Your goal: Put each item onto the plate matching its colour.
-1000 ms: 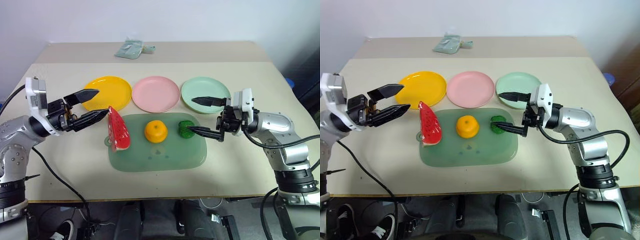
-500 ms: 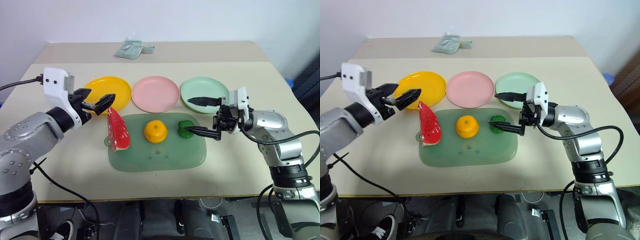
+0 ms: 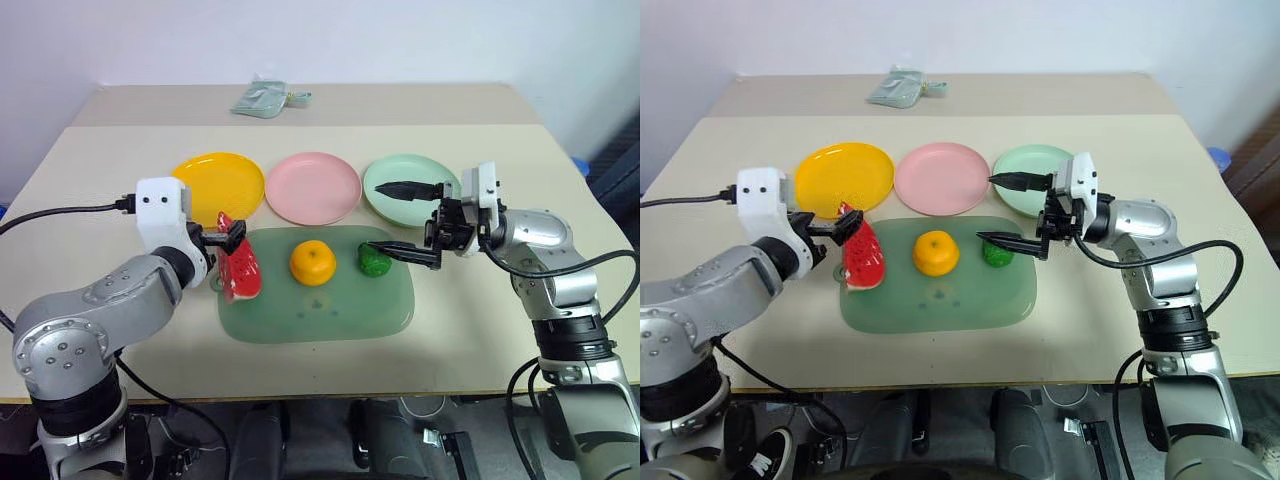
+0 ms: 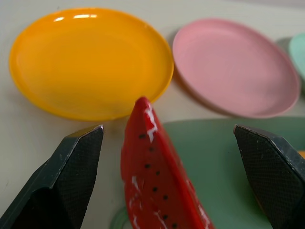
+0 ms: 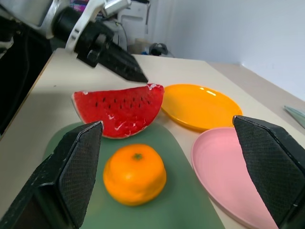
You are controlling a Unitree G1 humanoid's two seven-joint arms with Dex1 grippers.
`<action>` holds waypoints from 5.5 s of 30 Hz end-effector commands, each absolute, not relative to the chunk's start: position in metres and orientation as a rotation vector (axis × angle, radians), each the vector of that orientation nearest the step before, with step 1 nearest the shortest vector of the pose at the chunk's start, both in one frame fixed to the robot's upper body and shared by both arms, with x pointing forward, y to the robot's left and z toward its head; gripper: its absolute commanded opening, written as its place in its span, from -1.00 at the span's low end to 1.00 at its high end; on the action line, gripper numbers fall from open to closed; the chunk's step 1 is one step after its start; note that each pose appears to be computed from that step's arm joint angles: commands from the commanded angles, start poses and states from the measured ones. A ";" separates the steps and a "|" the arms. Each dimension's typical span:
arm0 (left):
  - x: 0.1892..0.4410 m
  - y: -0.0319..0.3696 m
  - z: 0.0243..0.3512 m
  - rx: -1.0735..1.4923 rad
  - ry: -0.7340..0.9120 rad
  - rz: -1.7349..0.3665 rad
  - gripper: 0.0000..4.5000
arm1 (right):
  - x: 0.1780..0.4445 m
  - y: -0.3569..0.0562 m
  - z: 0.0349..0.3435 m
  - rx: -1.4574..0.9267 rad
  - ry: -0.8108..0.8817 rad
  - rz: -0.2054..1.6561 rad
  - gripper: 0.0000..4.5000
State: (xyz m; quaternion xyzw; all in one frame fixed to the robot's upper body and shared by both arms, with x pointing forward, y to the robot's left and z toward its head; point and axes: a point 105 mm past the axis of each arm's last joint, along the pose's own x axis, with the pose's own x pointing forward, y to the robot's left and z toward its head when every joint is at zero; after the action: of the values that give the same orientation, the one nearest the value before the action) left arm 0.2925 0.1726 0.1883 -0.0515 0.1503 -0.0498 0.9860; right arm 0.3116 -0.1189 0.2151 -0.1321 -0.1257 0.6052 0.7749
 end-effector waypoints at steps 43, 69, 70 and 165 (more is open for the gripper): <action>0.338 0.143 0.246 0.041 -0.014 -0.370 -0.77 | 0.319 -0.118 0.234 -0.316 -0.360 1.170 1.00; 0.461 0.060 0.220 0.006 -0.015 -0.627 0.26 | 0.358 -0.142 0.238 -0.389 -0.380 0.804 1.00; 0.461 0.060 0.222 0.024 -0.028 -0.626 0.46 | 0.357 -0.142 0.239 -0.389 -0.382 0.806 1.00; 0.398 0.187 0.253 0.058 -0.428 -0.605 0.99 | 0.324 -0.132 0.201 -0.370 -0.141 1.097 1.00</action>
State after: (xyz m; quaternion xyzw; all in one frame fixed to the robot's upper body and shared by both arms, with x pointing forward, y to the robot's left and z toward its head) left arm 0.4138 0.1918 0.2289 0.0245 -0.1684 -0.2508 0.9530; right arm 0.3262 -0.1331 0.2003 -0.1590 -0.0711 0.5132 0.8404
